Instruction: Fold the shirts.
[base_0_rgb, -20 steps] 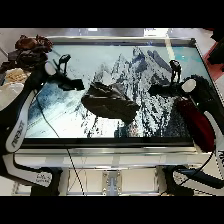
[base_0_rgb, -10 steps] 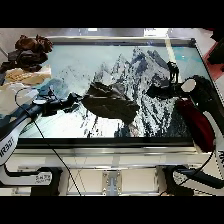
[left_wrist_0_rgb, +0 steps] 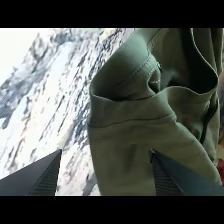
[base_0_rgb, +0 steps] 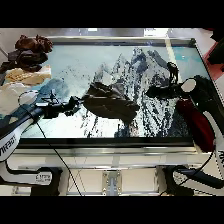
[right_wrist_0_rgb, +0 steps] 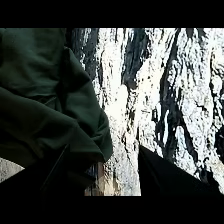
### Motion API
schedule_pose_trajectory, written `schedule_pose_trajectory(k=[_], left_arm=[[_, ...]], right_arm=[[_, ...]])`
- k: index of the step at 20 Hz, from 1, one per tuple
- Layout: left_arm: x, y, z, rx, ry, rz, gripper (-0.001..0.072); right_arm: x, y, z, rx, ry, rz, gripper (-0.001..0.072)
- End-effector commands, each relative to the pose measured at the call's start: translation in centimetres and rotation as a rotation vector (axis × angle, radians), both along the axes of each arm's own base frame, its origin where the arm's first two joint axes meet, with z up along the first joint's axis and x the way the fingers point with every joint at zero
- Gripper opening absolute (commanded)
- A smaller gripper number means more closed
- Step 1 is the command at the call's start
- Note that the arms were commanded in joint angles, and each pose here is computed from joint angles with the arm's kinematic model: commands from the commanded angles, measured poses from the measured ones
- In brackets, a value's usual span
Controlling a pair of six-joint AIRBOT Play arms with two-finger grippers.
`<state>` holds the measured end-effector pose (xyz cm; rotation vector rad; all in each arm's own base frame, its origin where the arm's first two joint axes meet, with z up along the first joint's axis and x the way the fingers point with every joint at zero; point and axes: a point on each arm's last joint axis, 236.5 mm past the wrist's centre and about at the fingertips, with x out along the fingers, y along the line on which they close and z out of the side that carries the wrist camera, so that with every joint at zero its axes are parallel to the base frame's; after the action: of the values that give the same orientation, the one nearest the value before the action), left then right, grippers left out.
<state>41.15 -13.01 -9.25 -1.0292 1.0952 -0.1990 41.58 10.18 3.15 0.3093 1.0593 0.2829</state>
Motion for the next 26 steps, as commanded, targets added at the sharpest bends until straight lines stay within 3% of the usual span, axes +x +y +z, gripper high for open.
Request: schedule_pose_trajectory(k=[1, 3, 7, 9, 14, 18, 26], left_arm=[[0.0, -1.1, -0.8, 0.008, 0.01, -0.032, 0.057], [1.3, -2.3, -0.1, 0.02, -0.025, -0.054, 0.0474], [3.3, -4.4, 0.0, -0.01, -0.028, -0.091, 0.0437], [4.0, -4.2, 0.3, -0.003, -0.045, -0.085, 0.0013], [4.8, -5.2, 2.6, -0.043, -0.084, -0.124, 0.0009], [4.6, -5.8, 3.2, -0.067, -0.085, -0.148, 0.0009], [4.8, -6.2, 4.2, -0.122, -0.084, -0.131, 0.0008]], right_arm=[[0.0, 0.1, 0.0, 0.003, 0.002, 0.0, 0.0496], [-0.1, 0.1, 0.0, 0.004, 0.003, 0.001, 0.0496], [-1.1, 0.3, -0.4, 0.005, 0.046, 0.022, 0.0496], [-2.8, 0.7, -1.1, 0.008, 0.116, 0.055, 0.0496], [-8.4, 2.7, -7.5, 0.131, 0.322, 0.019, 0.0496], [-6.6, 5.1, -10.2, 0.3, 0.184, -0.139, 0.0494], [-1.9, 3.8, -9.7, 0.215, -0.038, -0.266, 0.0493]])
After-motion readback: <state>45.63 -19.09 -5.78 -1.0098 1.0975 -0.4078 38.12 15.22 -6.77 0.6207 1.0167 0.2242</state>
